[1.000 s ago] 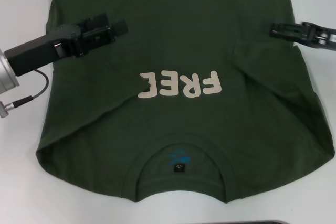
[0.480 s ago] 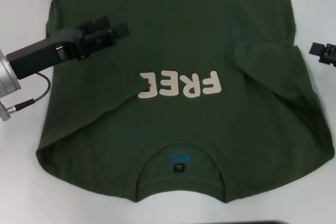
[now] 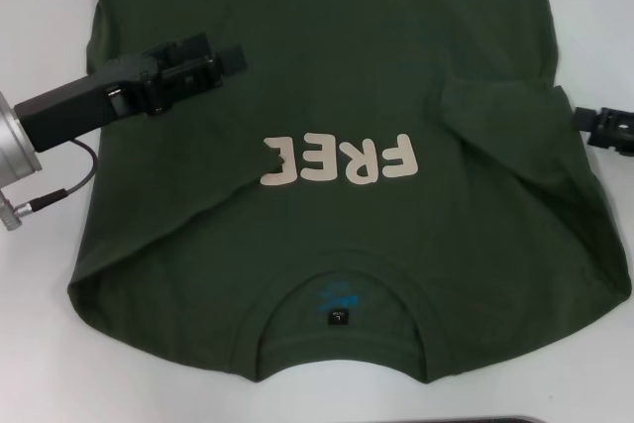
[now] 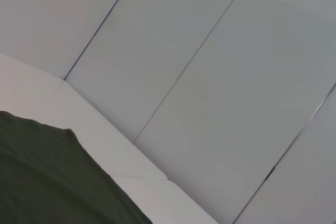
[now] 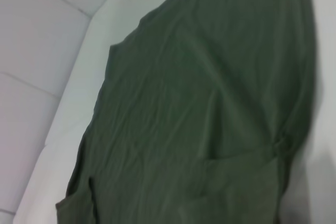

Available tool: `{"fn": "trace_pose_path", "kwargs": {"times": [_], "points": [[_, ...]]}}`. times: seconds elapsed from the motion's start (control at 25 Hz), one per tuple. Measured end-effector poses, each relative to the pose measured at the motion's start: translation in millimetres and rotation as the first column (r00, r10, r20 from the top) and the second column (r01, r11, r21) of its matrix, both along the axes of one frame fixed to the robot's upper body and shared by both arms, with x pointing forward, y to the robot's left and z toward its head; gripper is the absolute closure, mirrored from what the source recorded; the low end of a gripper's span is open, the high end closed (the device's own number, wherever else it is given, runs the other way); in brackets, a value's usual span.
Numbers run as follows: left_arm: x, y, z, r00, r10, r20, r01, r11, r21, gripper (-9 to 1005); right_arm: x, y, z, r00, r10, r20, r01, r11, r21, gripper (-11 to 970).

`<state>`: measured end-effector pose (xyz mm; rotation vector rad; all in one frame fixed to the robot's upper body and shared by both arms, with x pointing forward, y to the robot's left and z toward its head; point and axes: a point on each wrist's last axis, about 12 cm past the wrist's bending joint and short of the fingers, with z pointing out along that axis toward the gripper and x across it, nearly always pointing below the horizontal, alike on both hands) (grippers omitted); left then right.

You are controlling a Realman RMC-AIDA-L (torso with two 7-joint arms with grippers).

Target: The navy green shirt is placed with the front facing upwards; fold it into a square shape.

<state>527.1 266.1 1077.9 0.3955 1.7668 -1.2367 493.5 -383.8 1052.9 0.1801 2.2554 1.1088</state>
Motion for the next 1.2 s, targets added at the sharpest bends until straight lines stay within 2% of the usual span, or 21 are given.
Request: {"fn": "trace_pose_path", "kwargs": {"times": [0.6,0.8,1.2], "points": [[1.7,2,1.4,1.0,0.0,0.009,0.0,1.0,0.009,99,4.9,13,-8.3,0.999,-0.004,-0.032,0.004,1.0,0.006,226],[1.0,2,1.6,1.0,-0.002,0.011,0.002,1.0,0.009,100,8.7,17,-9.8,0.999,-0.005,-0.044,0.006,1.0,0.004,454],[0.7,3,1.5,1.0,-0.002,0.012,0.002,1.0,0.01,101,7.4,17,-9.4,0.999,0.004,-0.04,-0.004,1.0,0.001,750]]}}
